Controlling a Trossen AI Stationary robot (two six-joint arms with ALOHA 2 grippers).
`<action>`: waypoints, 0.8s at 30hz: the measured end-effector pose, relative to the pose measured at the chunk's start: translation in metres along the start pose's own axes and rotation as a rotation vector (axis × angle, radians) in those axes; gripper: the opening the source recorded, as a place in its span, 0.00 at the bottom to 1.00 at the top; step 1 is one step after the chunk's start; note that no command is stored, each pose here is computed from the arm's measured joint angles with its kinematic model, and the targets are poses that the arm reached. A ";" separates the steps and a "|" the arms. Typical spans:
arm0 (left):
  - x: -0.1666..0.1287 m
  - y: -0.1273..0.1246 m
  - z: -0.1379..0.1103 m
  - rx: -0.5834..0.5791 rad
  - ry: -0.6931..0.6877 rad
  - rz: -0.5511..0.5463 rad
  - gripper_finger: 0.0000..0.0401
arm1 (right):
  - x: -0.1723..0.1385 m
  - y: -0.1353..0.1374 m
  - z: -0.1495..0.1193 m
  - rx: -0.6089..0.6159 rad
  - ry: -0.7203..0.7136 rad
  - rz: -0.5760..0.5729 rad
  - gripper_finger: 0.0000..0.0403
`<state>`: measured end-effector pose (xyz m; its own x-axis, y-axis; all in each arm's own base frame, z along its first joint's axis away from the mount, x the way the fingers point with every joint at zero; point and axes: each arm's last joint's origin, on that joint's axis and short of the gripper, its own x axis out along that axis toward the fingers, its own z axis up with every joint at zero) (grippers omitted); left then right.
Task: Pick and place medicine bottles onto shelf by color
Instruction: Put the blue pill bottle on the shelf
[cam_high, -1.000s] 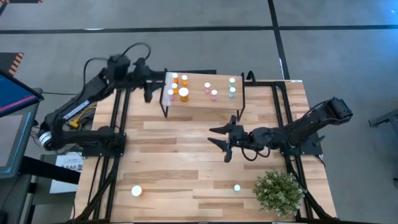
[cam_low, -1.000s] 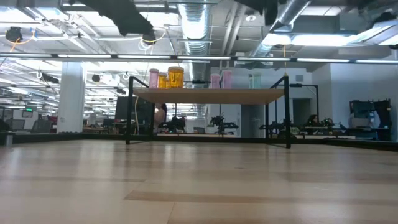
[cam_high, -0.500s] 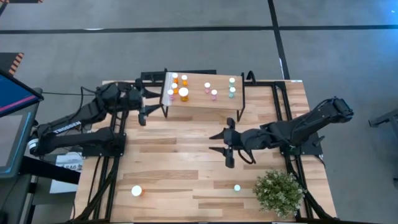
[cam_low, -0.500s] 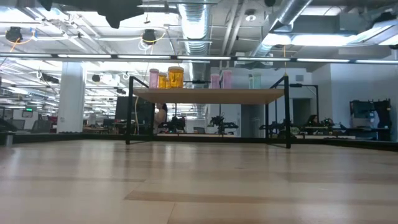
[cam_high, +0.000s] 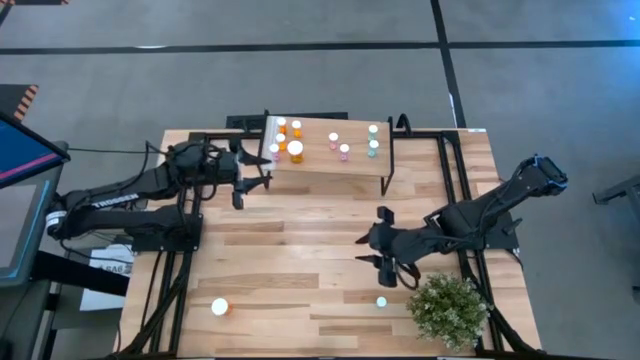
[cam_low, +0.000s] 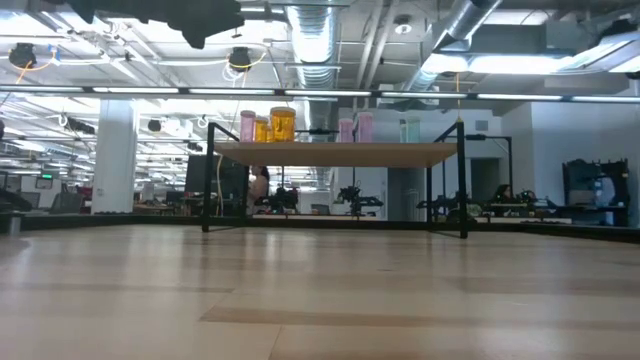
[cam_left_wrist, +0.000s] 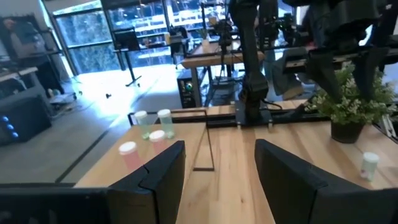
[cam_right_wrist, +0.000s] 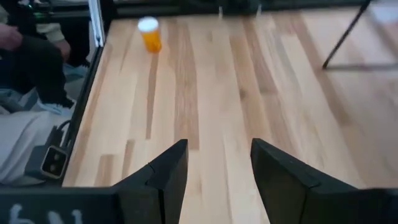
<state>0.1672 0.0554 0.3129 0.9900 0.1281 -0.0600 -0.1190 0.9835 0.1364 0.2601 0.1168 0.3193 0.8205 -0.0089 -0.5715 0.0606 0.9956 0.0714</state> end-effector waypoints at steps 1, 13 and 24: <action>0.002 0.000 0.000 0.000 0.001 -0.005 0.45 | 0.000 -0.001 -0.002 0.014 0.018 -0.006 0.49; 0.014 -0.005 -0.006 -0.021 0.033 -0.040 0.45 | 0.000 -0.002 -0.008 0.023 0.085 -0.008 0.49; 0.014 -0.005 -0.006 -0.056 0.031 -0.036 0.45 | 0.001 -0.014 -0.016 -0.046 0.203 -0.056 0.49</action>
<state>0.1808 0.0532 0.3057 0.9910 0.0953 -0.0944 -0.0881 0.9931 0.0778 0.2505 0.1039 0.3043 0.6849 -0.0502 -0.7269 0.0733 0.9973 0.0001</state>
